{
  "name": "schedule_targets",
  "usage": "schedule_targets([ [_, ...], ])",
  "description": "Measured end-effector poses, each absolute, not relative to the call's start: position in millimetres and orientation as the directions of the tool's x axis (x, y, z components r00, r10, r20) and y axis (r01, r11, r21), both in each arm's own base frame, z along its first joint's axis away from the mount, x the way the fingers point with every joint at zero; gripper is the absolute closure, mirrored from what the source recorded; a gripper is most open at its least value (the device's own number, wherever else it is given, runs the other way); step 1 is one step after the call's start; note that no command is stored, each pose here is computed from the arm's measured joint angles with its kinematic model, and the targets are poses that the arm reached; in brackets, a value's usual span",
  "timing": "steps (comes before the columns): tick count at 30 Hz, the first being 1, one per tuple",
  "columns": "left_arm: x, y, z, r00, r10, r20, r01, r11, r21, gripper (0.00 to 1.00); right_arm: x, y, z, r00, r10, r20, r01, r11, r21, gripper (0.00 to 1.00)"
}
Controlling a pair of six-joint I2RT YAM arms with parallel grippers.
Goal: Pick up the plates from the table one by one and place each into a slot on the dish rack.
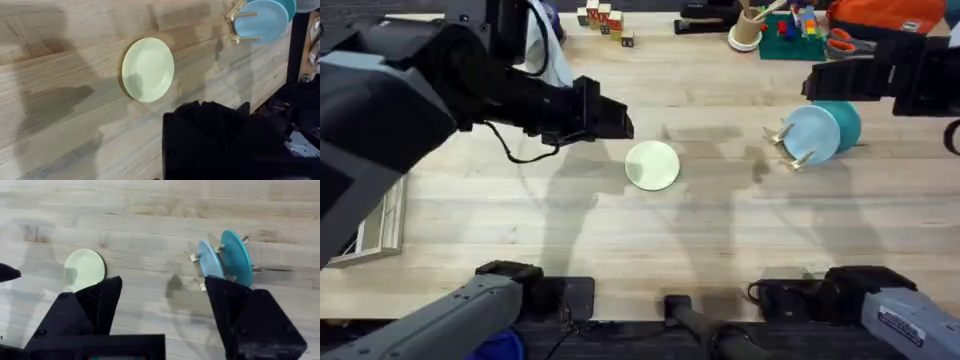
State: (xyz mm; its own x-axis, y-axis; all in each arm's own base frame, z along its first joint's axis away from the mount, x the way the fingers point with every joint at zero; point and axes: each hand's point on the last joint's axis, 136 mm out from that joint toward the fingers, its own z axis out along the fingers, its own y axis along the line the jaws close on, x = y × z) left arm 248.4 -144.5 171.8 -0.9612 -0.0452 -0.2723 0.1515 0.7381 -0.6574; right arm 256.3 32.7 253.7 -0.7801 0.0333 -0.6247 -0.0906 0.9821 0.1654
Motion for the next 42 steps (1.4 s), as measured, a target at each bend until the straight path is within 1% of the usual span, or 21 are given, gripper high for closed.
schedule_targets([
  [7, 251, -145, 164, -0.963, -0.016, -0.268, 0.168, 0.74, -0.651, 0.963, 256, 33, 254, -0.78, 0.033, -0.625, -0.091, 0.982, 0.165, 0.007],
  [17, 256, -144, 142, -0.978, -0.003, -0.208, 0.134, 0.756, -0.64, 0.96, 256, 33, 254, -0.78, 0.033, -0.625, -0.091, 0.982, 0.165, 0.006],
  [31, 266, -143, 129, -0.978, 0.011, -0.209, 0.142, 0.767, -0.626, 0.959, 256, 33, 254, -0.78, 0.033, -0.625, -0.091, 0.982, 0.165, 0.008],
  [42, 269, -150, 115, -0.985, 0.034, -0.168, 0.137, 0.744, -0.654, 0.957, 256, 33, 254, -0.78, 0.033, -0.625, -0.091, 0.982, 0.166, 0.007],
])
